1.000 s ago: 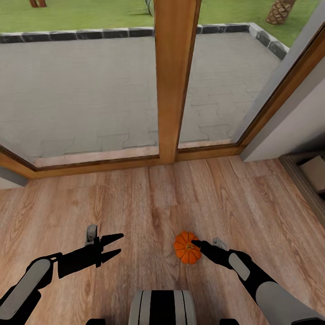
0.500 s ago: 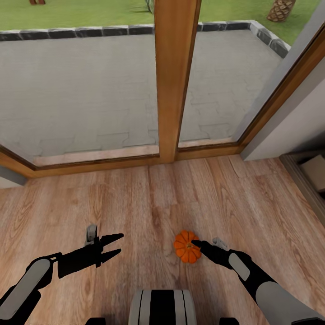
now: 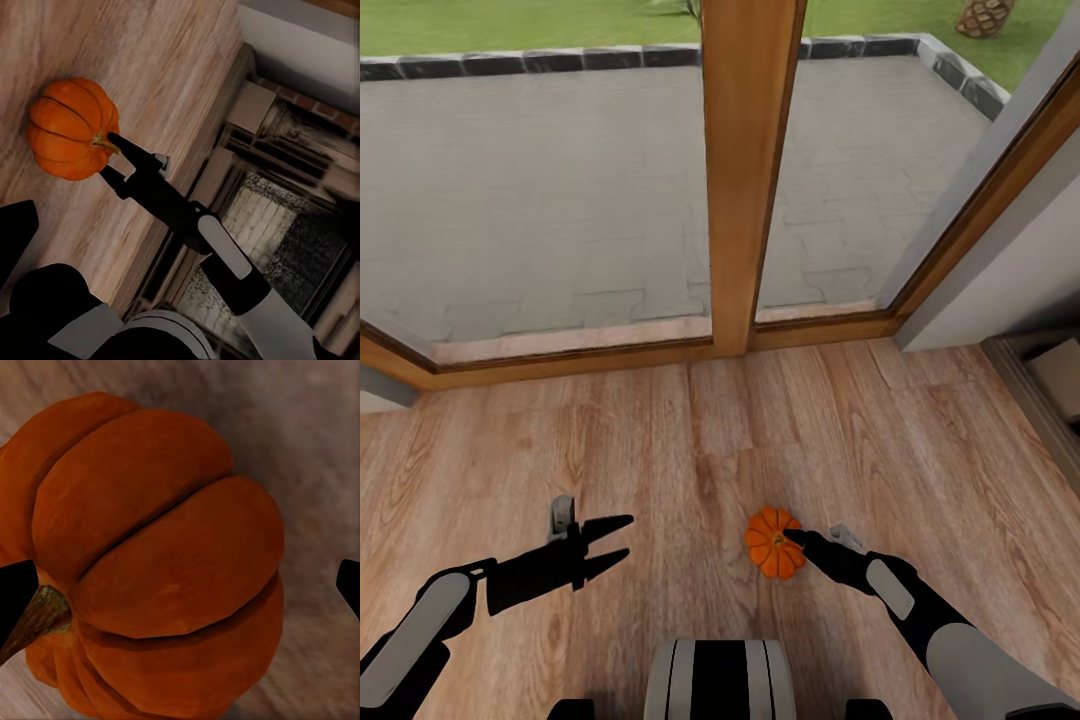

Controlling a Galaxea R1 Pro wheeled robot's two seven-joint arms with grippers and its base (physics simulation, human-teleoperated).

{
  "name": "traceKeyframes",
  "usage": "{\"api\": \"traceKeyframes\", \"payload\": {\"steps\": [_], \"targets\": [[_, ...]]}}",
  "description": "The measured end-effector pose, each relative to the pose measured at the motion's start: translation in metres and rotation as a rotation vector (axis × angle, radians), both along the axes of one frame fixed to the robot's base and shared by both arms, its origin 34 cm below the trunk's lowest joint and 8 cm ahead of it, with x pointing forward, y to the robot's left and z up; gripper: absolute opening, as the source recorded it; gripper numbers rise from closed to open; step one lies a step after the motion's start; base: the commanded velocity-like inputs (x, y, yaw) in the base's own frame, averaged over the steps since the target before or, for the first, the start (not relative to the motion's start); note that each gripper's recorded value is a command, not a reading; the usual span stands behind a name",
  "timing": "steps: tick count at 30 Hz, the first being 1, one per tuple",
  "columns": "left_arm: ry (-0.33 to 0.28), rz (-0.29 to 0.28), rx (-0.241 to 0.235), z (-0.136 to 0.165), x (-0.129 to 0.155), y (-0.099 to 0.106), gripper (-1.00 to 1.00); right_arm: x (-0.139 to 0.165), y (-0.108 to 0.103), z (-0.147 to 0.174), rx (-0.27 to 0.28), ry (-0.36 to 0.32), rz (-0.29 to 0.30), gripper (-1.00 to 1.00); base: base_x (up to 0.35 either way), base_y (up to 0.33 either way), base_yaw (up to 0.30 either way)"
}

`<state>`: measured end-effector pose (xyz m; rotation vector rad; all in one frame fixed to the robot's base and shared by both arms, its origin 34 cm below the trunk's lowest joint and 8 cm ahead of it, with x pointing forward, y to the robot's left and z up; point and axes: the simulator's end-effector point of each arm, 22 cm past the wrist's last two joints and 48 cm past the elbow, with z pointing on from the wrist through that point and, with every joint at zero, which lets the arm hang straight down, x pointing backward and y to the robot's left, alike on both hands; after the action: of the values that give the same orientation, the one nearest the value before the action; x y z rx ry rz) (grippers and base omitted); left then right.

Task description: Place each of the two pumpkins and all three candles from the living room inside a cabinet in the living room (use any cabinet), then make sure every cabinet is closed, and position the cauldron so it is next to a table in the living room.

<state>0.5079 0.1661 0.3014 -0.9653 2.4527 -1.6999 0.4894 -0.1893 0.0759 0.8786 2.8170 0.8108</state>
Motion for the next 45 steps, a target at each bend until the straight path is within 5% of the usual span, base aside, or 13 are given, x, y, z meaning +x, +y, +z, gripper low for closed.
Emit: {"api": "traceKeyframes", "payload": {"steps": [12,38,39,45], "targets": [[-0.032,-0.008,-0.057,0.024,-0.002,-0.014,1.00,0.002,0.004,-0.001,0.018,-0.012,0.004,1.00,0.000,0.000,0.000],[-0.025,-0.010,-0.061,0.021,-0.005,-0.015,1.00,0.007,0.006,-0.002,0.020,-0.024,0.007,1.00,0.000,0.000,0.000],[-0.025,-0.010,-0.061,0.021,-0.005,-0.015,1.00,0.007,0.006,-0.002,0.020,-0.024,0.006,-1.00,0.000,0.000,0.000],[-0.026,-0.010,-0.061,0.021,-0.005,-0.015,1.00,0.007,0.006,-0.002,0.018,-0.022,0.009,-1.00,0.000,0.000,0.000]]}}
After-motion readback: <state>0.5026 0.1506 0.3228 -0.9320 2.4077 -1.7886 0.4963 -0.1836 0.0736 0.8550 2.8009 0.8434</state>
